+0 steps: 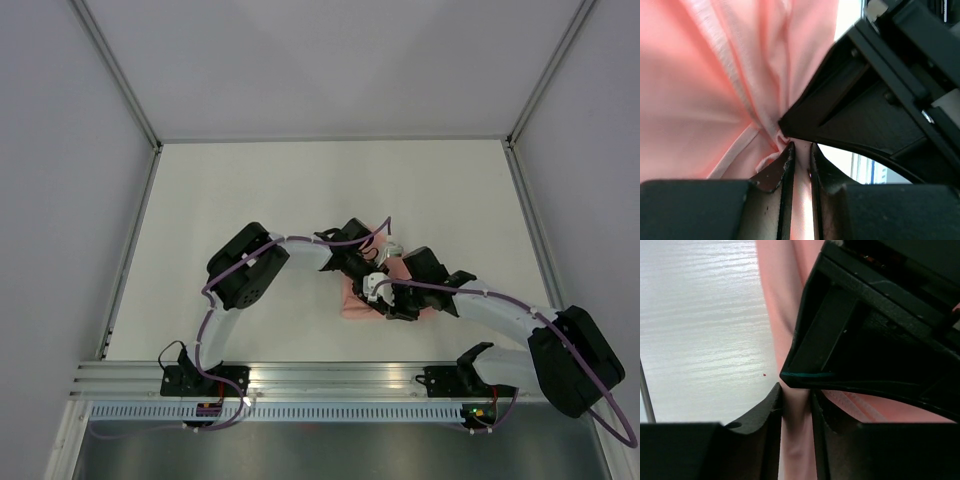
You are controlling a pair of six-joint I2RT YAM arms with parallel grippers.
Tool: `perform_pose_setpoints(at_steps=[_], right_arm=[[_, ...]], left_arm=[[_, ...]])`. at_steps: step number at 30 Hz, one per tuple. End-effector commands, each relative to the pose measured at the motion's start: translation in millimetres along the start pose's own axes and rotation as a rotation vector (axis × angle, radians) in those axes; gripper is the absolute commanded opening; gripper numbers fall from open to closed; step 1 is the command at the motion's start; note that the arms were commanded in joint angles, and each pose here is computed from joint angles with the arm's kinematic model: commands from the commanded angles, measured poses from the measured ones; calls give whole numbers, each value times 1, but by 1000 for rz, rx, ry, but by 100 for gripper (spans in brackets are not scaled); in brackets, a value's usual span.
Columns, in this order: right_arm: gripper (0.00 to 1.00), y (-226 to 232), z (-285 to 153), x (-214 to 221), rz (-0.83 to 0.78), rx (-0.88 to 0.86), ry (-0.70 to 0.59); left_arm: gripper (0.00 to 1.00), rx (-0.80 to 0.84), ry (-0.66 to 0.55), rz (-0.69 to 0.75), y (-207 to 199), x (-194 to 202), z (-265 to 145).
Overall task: Fold the napkin, place the utensils inside, and roll it up
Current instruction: Roll the napkin with the utensil
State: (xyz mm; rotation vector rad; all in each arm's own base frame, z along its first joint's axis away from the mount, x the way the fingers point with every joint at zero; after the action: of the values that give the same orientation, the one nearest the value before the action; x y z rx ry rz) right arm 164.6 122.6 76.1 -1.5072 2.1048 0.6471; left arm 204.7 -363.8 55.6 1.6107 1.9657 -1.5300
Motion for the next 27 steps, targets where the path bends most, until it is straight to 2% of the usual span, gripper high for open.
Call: perform_pose_setpoints(at_steps=[1,2,5,8,16,22,23,25,27], right_arm=[[25,-6,5,1,8,34,13],[19,-6,5,2,10,30,16],[9,-4,8,4,29,-1,37],[3,-3,10,4,53,-53,57],[0,-14,11,8,131,-212,99],[0,-28,16,13,224,-348,141],[0,-29,15,16,242,-369,151],[0,-36,20,16,270,-407,161],[0,-41,24,19,304,-453,174]], left_arm=[[6,-111,134,-161,16,46,5],[11,-129,121,-150,16,41,3],[20,-172,80,-128,11,27,-5],[20,-257,9,-117,12,14,-15],[21,-511,-247,-20,-6,-27,-59],[20,-682,-342,-21,-13,-31,-80],[20,-716,-397,12,-18,-40,-88],[20,-763,-419,2,-20,-27,-91],[19,-838,-501,36,-27,-21,-102]])
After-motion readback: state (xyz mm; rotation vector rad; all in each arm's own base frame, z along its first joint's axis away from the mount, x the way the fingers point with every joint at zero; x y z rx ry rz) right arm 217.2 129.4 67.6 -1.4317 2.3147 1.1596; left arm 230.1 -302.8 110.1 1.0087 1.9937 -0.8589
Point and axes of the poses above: each gripper's point midway between its finger pads, its own z axis out along the fingers, its own y axis along the line the jaws close on, x = y × z, the point moved 8 cm from there along -z, back along the fingers, and after that the axes turned 15 degrees about z, right-handed, at the moved point
